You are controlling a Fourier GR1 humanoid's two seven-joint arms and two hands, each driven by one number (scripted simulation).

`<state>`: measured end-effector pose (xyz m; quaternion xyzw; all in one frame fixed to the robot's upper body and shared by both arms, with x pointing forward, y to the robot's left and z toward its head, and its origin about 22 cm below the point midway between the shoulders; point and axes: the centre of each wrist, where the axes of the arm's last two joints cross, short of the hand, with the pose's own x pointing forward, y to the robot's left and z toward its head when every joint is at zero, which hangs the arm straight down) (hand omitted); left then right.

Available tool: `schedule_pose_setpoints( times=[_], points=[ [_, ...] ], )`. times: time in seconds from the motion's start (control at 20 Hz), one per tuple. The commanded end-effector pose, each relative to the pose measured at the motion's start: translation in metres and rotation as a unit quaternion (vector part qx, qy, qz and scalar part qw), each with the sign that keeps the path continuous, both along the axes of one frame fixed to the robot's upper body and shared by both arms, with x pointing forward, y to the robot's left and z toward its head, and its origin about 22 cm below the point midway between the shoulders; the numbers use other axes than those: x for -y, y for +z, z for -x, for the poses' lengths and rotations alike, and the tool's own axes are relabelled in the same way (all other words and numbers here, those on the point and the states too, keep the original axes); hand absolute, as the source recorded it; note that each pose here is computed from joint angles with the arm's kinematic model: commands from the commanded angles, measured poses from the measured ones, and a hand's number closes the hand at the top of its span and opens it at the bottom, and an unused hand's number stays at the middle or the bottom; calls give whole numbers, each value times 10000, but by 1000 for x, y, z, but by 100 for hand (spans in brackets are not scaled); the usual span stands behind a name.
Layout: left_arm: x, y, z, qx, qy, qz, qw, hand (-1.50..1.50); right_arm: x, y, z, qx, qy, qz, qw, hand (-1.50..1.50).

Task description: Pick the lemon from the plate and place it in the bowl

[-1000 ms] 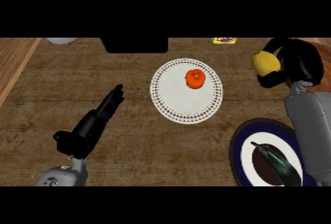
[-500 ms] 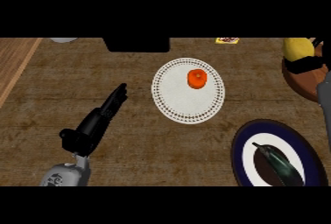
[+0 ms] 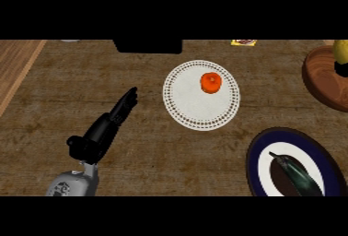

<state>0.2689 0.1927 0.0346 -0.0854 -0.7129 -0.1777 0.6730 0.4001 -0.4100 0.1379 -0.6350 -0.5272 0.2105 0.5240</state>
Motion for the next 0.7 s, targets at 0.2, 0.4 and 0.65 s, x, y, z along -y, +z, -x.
schedule_pose_setpoints(
  times=[0.2,0.4,0.65],
  points=[
    [2,11,-6,93,-99,13,9999,0,48,-26,19,-1588,-242,-1046,9815,150],
    [6,11,-8,16,-150,-6,9999,0,41,-31,14,-1570,265,-1761,9714,-150],
    [1,9,-3,-18,-180,55,9998,0,63,-22,26,-830,578,-1711,9801,-150]
  ],
)
